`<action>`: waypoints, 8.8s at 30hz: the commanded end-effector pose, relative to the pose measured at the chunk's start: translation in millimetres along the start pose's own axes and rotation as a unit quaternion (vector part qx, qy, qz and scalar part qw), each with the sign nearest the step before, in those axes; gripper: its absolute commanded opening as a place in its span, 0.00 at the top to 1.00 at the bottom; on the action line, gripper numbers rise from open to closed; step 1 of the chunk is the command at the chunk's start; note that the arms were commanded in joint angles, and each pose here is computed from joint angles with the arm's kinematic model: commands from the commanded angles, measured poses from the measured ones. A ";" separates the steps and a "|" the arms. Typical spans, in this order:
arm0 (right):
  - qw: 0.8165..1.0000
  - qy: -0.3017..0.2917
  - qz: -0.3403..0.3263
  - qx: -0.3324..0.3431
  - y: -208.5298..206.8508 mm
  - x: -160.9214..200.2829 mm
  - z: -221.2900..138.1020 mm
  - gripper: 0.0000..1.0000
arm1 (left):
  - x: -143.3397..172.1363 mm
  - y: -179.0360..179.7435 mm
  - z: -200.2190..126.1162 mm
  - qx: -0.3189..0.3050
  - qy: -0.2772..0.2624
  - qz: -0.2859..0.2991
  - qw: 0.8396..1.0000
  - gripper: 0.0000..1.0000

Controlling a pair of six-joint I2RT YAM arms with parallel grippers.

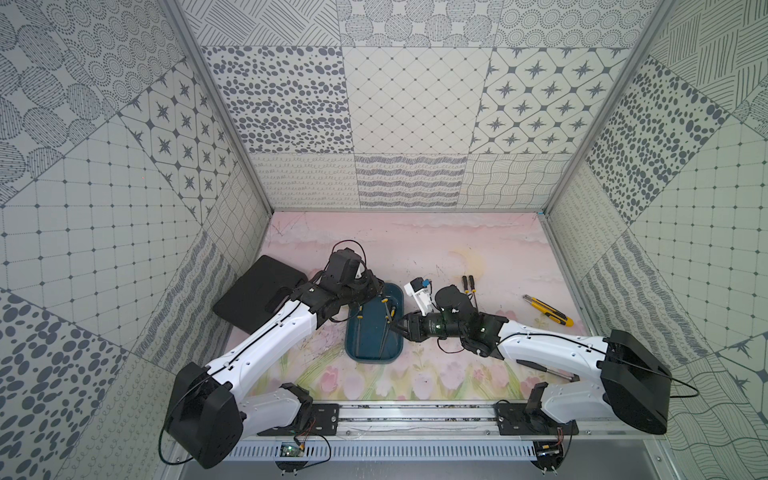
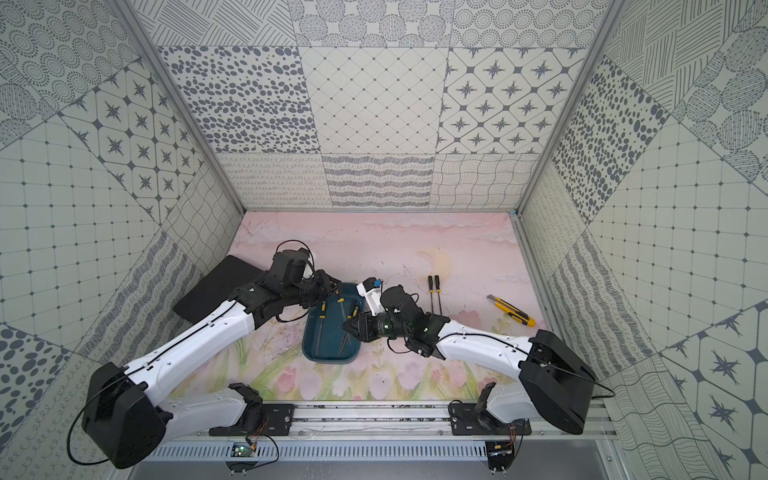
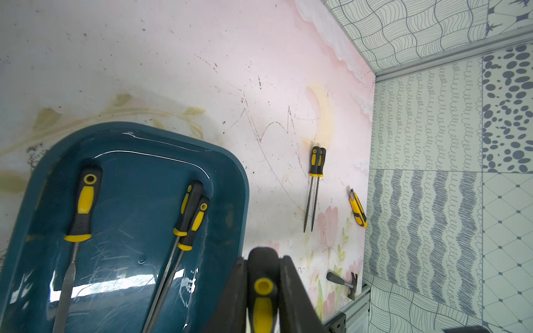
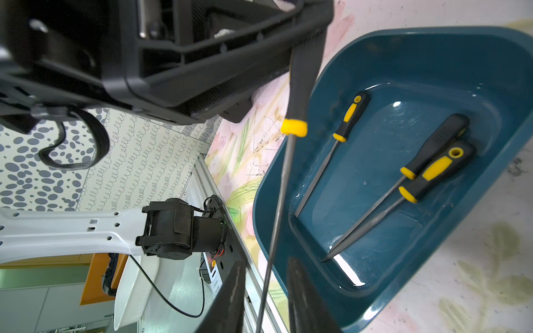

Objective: Take the file tool out of the storage box
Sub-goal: Pick up the file tool from the storage box, then place the file tool at the center of the board, then pick up the file tool from the storage box.

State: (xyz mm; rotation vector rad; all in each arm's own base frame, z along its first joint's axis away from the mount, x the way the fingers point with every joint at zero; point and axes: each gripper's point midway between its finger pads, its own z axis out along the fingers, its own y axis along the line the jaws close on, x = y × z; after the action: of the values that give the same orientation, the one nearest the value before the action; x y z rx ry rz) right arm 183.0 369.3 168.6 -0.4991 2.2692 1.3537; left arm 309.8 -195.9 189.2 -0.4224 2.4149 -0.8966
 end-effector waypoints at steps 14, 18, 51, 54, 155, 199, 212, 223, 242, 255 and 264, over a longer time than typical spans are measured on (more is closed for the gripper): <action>1.000 -0.021 -0.011 -0.013 13.6 -13.7 2.3 1.00 | -9.1 -8.8 1.5 0.019 -0.007 0.003 1.000 0.89; 1.000 -0.026 -0.008 -0.003 10.6 -14.5 0.4 1.00 | -13.0 -14.2 1.6 0.022 -0.008 0.008 1.000 0.80; 0.874 -0.012 0.035 0.484 -212.9 -15.0 -121.3 1.00 | 11.2 7.6 -33.5 -0.038 0.043 0.125 0.990 0.01; 0.880 -0.003 0.041 0.474 -224.1 -12.7 -118.1 1.00 | 12.0 9.5 -38.1 -0.041 0.040 0.127 0.990 0.01; 0.964 -0.074 -0.041 0.252 -89.1 -68.1 -132.9 0.48 | 7.2 98.4 59.1 -0.298 0.082 0.180 0.934 0.30; 0.969 -0.067 -0.036 0.235 -87.4 -54.2 -133.6 0.35 | 47.0 136.9 91.8 -0.329 0.163 0.140 0.920 0.70; 0.978 -0.056 -0.037 0.197 -74.0 -53.8 -126.5 0.34 | 59.2 126.7 81.5 -0.295 0.189 0.134 0.927 0.90; 0.996 -0.062 -0.031 0.059 -19.7 -42.7 -101.5 0.37 | 37.1 37.0 45.8 -0.113 0.104 0.078 0.985 0.91; 0.999 -0.033 -0.024 0.009 13.5 -10.5 -24.5 0.59 | 17.7 -6.4 6.4 -0.001 0.044 -0.035 0.998 0.89; 1.000 0.000 -0.015 -0.015 14.3 4.2 -9.4 0.77 | 8.1 -7.9 2.7 0.008 0.037 -0.042 0.998 0.89; 1.000 0.004 -0.014 -0.018 14.9 3.6 -5.3 0.85 | 6.1 -11.8 3.2 0.020 0.039 -0.048 0.998 0.89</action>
State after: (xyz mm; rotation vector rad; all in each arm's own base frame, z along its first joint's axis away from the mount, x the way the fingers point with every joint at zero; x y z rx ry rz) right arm 170.4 361.9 166.8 -0.5257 2.2971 1.3391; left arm 299.9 -200.4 176.6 -0.5168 2.5200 -0.9305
